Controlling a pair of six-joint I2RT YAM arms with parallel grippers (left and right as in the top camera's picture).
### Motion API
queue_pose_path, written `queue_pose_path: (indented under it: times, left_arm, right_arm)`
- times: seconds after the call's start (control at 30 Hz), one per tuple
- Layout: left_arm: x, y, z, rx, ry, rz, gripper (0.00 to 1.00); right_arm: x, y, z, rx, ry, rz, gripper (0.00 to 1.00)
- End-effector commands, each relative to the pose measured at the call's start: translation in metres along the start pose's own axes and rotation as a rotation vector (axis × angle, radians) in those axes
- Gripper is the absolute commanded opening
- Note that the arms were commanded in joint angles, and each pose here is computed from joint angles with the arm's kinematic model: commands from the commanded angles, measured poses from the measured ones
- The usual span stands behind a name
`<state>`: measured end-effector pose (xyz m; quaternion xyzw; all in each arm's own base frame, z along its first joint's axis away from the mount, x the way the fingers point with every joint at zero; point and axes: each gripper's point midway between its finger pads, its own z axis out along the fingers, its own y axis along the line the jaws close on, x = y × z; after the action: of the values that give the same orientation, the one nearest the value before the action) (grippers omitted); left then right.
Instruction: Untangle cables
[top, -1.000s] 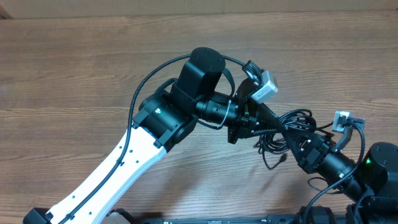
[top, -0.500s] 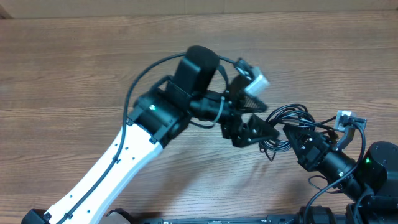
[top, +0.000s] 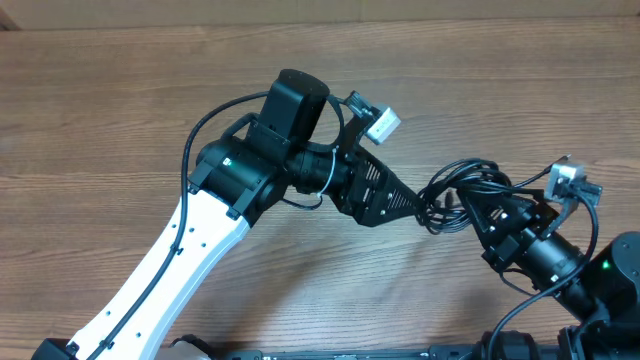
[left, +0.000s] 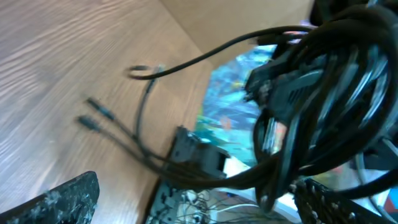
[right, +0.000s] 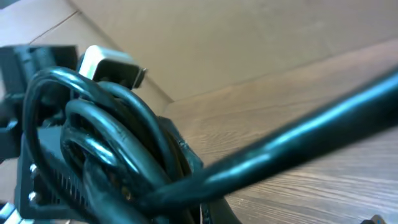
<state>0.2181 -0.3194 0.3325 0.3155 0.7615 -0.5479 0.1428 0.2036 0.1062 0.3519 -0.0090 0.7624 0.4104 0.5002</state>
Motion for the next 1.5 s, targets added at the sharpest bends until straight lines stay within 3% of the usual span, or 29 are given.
queue_pose_path:
  times: [0.0, 0.13, 0.53, 0.8, 1.47]
  left_arm:
    - [-0.005, -0.033, -0.013, 0.162, -0.003, 0.072, 1.00]
    - [-0.006, -0.048, -0.033, 0.300, -0.017, 0.191, 1.00]
    - [-0.020, -0.036, -0.041, 0.243, -0.074, 0.242, 1.00]
    - [-0.017, -0.036, -0.015, 0.163, -0.055, 0.278, 0.98]
    - [-0.020, -0.063, 0.000, 0.234, -0.050, 0.274, 0.98]
  right_arm:
    - [0.001, 0.013, -0.003, -0.059, 0.013, -0.064, 0.04]
    - [0.002, 0.014, -0.003, -0.065, 0.017, -0.064, 0.04]
    - [0.019, 0.046, -0.009, -0.254, 0.117, -0.071, 0.04]
    - [0.020, 0.046, -0.009, -0.257, 0.119, -0.071, 0.04]
    - [0.019, 0.043, -0.008, -0.237, 0.112, -0.086, 0.04]
